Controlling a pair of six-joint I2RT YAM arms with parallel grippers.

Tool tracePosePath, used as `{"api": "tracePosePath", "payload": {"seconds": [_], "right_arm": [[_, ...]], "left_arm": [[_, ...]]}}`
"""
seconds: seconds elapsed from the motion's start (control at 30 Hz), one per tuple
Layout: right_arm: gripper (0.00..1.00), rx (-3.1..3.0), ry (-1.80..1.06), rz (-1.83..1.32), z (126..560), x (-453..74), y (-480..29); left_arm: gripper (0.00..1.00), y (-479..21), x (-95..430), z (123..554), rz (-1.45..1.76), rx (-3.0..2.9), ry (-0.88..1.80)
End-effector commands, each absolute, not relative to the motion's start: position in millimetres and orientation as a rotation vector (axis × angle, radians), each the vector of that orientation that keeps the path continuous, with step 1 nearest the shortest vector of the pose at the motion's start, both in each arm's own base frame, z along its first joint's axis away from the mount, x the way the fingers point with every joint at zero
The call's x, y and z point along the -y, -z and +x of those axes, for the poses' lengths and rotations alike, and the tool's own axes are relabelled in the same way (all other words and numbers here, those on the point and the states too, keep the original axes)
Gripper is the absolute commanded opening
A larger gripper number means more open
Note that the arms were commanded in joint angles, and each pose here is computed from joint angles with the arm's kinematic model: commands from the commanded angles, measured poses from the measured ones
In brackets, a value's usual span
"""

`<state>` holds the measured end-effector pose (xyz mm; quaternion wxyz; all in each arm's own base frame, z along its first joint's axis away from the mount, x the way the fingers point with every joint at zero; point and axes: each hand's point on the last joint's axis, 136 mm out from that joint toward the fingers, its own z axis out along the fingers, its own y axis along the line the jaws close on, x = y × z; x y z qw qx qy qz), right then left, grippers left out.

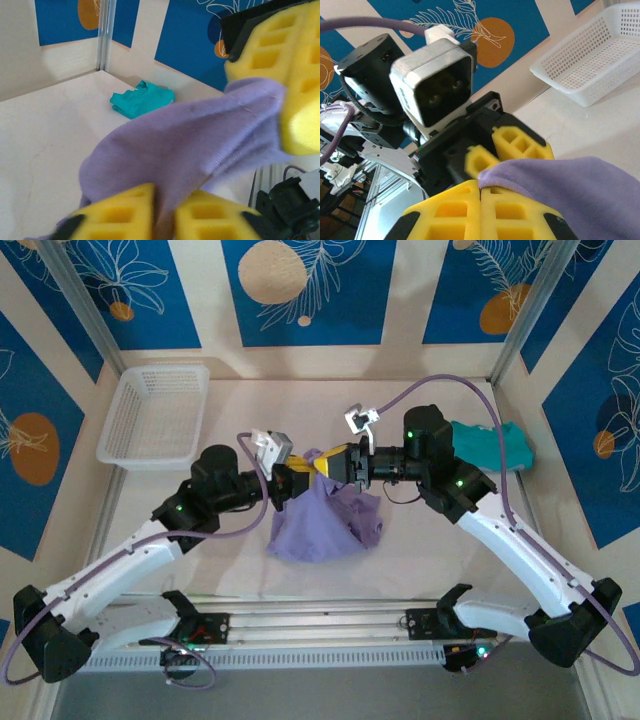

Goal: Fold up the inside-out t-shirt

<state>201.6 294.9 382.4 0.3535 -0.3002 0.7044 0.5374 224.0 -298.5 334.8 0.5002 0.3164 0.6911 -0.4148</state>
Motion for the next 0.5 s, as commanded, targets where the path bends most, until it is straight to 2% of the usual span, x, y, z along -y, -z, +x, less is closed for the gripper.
{"api": "tracePosePath", "payload": {"seconds": [0.0, 0.13, 0.2, 0.33, 0.47], "right_arm": [[0.02, -1.792, -1.399, -0.782, 198.0, -288.2, -393.8], [0.26, -1.846, -1.213, -0.719, 211.2, -265.1, -373.5], [0.32, -1.858, -1.1, -0.716, 216.0, -253.7, -359.1], [0.4, -1.853, -0.911, -0.753, 223.3, -238.7, -326.3], [0.43, -1.872, -0.836, -0.765, 230.3, -235.3, -302.1]], "left_arm": [[0.0, -362.1, 297.7, 222.0, 0.747, -1.579, 1.024], [0.0, -366.1, 290.2, 215.7, 0.733, -1.556, 1.087], [0.0, -368.1, 287.0, 211.4, 0.734, -1.536, 1.131], [0.0, -371.5, 279.8, 206.7, 0.73, -1.502, 1.19], [0.0, -374.2, 275.2, 207.6, 0.708, -1.487, 1.239]]}}
